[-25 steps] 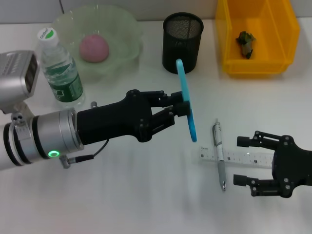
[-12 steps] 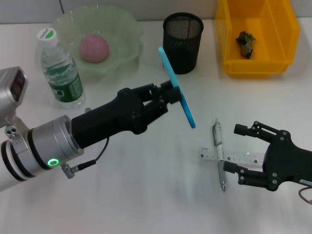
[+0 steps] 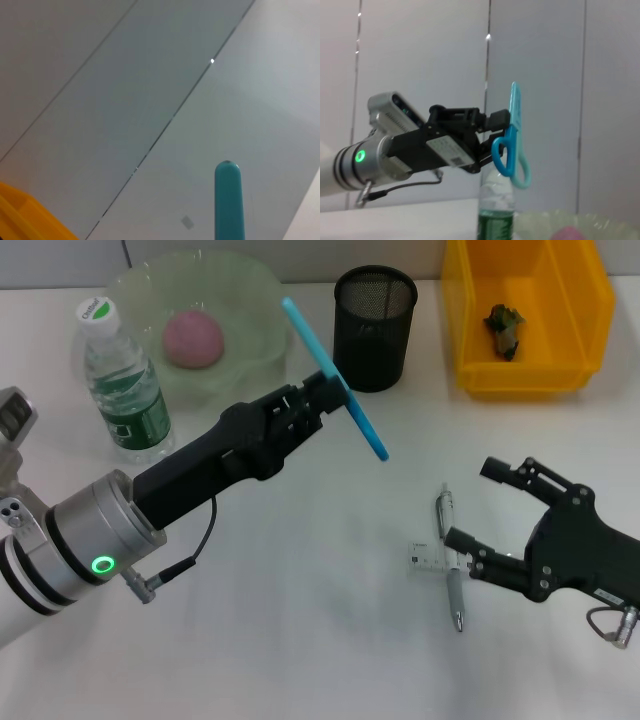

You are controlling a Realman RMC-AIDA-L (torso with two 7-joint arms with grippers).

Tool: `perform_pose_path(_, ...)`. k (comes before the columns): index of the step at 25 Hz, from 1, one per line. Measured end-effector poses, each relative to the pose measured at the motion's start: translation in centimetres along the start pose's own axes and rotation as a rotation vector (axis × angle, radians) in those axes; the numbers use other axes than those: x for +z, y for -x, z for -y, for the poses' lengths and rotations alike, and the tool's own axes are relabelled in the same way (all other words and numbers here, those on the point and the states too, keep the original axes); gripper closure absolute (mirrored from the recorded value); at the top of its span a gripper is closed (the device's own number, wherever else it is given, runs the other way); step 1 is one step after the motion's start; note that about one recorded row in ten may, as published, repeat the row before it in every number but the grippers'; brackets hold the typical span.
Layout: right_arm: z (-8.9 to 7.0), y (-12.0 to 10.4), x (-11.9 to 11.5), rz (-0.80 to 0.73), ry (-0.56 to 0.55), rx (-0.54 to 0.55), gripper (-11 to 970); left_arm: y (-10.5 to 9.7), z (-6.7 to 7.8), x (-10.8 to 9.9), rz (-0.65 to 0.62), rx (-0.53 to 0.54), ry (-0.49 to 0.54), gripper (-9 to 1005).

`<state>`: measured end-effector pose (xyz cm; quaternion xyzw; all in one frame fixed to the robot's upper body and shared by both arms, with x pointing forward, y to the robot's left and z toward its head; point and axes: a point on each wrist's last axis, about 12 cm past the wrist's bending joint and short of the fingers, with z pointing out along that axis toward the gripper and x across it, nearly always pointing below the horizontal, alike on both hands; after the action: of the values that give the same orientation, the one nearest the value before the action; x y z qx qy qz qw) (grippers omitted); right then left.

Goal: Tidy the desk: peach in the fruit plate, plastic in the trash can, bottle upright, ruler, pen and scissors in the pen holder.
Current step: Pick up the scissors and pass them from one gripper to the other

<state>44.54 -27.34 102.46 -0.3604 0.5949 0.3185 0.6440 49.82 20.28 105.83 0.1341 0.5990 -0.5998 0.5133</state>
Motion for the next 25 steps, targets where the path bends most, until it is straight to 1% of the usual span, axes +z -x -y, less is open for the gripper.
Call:
perform_pose_path(4,-0.3,-0.1,0.4,0.021,-0.034,-0.018,130,-0.1,-0.1,0.2,0.022,-0.033,0.022,732)
perform_pose_path(5,-0.5,-0.2,0.9,0.031,-0.044,-0.023,130,-0.3,-0.1,0.3,0.042,-0.056,0.045,732)
perform_pose_path(9,-0.8,-0.4,1.6,0.038,-0.053,-0.037,130,-0.6,-0.3,0.2,0.063,-0.087,0.081,730)
perform_pose_path(10,-0.9,-0.5,2.2,0.046,-0.072,-0.043,130,-0.7,-0.4,0.2,0.07,-0.112,0.1,730)
perform_pose_path(12,-0.9,-0.4,2.6,0.061,-0.086,-0.04,130,-0.8,-0.4,0.2,0.071,-0.12,0.104,729)
perform_pose_path(15,-0.9,-0.2,3.1,0.083,-0.101,-0.035,130,-1.1,-0.6,0.4,0.091,-0.171,0.14,729)
perform_pose_path(16,-0.9,-0.2,3.4,0.09,-0.105,-0.038,130,-1.1,-0.6,0.4,0.091,-0.171,0.14,728)
perform_pose_path(23,-0.8,0.2,4.6,0.117,-0.099,-0.056,130,-1.3,-0.9,0.5,0.1,-0.265,0.173,726)
perform_pose_path(25,-0.7,0.2,5.4,0.113,-0.091,-0.053,130,-1.4,-0.9,0.5,0.101,-0.301,0.178,725)
